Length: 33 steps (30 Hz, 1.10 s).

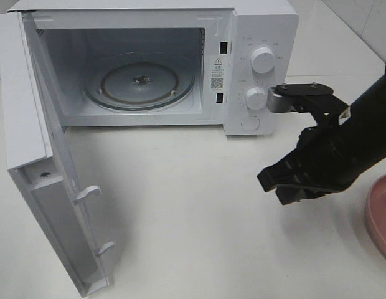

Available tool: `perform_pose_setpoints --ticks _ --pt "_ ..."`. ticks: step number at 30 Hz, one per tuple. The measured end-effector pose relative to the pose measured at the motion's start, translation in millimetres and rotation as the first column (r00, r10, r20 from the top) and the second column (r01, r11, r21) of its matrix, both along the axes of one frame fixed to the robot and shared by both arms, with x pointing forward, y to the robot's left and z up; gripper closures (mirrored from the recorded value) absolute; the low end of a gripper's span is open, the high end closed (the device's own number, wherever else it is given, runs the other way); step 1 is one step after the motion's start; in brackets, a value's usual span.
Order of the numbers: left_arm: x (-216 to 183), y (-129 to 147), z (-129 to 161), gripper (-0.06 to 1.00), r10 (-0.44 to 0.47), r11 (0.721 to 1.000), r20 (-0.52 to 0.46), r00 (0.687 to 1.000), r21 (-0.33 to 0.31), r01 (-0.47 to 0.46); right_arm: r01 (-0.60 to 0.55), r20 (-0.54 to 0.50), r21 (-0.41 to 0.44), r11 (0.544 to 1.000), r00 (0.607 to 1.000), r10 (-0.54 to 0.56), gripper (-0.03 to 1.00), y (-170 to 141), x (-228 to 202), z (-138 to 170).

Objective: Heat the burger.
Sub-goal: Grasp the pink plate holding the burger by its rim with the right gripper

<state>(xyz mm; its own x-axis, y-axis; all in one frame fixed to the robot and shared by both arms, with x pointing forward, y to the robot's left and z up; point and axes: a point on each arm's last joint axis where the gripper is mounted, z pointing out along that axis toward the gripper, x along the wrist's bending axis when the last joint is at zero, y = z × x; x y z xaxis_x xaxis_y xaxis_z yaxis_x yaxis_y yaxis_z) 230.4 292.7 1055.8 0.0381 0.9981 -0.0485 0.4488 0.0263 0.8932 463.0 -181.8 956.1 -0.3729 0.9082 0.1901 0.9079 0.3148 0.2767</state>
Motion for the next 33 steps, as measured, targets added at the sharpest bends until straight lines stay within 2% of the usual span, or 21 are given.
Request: perform_pose_setpoints --ticks 4,6,8,9,12,13,14,15,16,17,18,19,23,33 --pt "0.0 0.0 0.0 -0.04 0.0 1.0 0.0 1.0 0.0 0.0 0.019 -0.027 -0.058 0.998 0.999 -0.021 0.84 -15.2 -4.0 6.9" --pt "0.0 0.0 0.0 -0.04 0.0 1.0 0.0 1.0 0.0 0.0 0.078 -0.036 -0.129 0.989 0.996 -0.083 0.76 -38.5 -6.8 16.3" --pt "0.0 0.0 0.0 -0.04 0.0 1.0 0.0 1.0 0.0 0.0 0.089 -0.034 -0.148 0.985 0.995 -0.095 0.72 -44.7 -7.7 19.0" --pt "0.0 0.0 0.0 -0.04 0.0 1.0 0.0 1.0 0.0 0.0 0.107 -0.028 -0.18 0.978 0.993 -0.113 0.62 -54.8 -9.3 23.5" --pt "0.0 0.0 0.0 -0.04 0.0 1.0 0.0 1.0 0.0 0.0 0.115 -0.022 -0.191 0.975 0.992 -0.122 0.58 -59.0 -10.6 26.3" --pt "0.0 0.0 0.0 -0.04 0.0 1.0 0.0 1.0 0.0 0.0 0.135 -0.006 -0.215 0.967 0.99 -0.14 0.43 -68.5 -11.8 31.0" --pt "0.0 0.0 0.0 -0.04 0.0 1.0 0.0 1.0 0.0 0.0 0.142 0.001 -0.223 0.964 0.989 -0.146 0.37 -71.6 -12.2 32.7" --pt "0.0 0.0 0.0 -0.04 0.0 1.0 0.0 1.0 0.0 0.0 0.142 0.001 -0.223 0.964 0.989 -0.146 0.37 -71.6 -12.2 32.7" --pt "0.0 0.0 0.0 -0.04 0.0 1.0 0.0 1.0 0.0 0.0 0.158 0.005 -0.238 0.958 0.987 -0.161 0.21 -78.2 -13.1 34.8" --pt "0.0 0.0 0.0 -0.04 0.0 1.0 0.0 1.0 0.0 0.0 0.164 0.006 -0.248 0.955 0.986 -0.168 0.13 -81.6 -13.0 35.2" --pt "0.0 0.0 0.0 -0.04 0.0 1.0 0.0 1.0 0.0 0.0 0.164 0.006 -0.248 0.955 0.986 -0.168 0.13 -81.6 -13.0 35.2" --pt "0.0 0.0 0.0 -0.04 0.0 1.0 0.0 1.0 0.0 0.0 0.173 0.009 -0.26 0.95 0.984 -0.177 0.05 -86.1 -12.9 35.4" --pt "0.0 0.0 0.0 -0.04 0.0 1.0 0.0 1.0 0.0 0.0 0.183 -0.005 -0.269 0.946 0.981 -0.191 -0.01 -90.4 -16.1 30.5" --pt "0.0 0.0 0.0 -0.04 0.0 1.0 0.0 1.0 0.0 0.0 0.219 -0.012 -0.276 0.936 0.973 -0.231 -0.03 -92.4 -21.6 17.4"
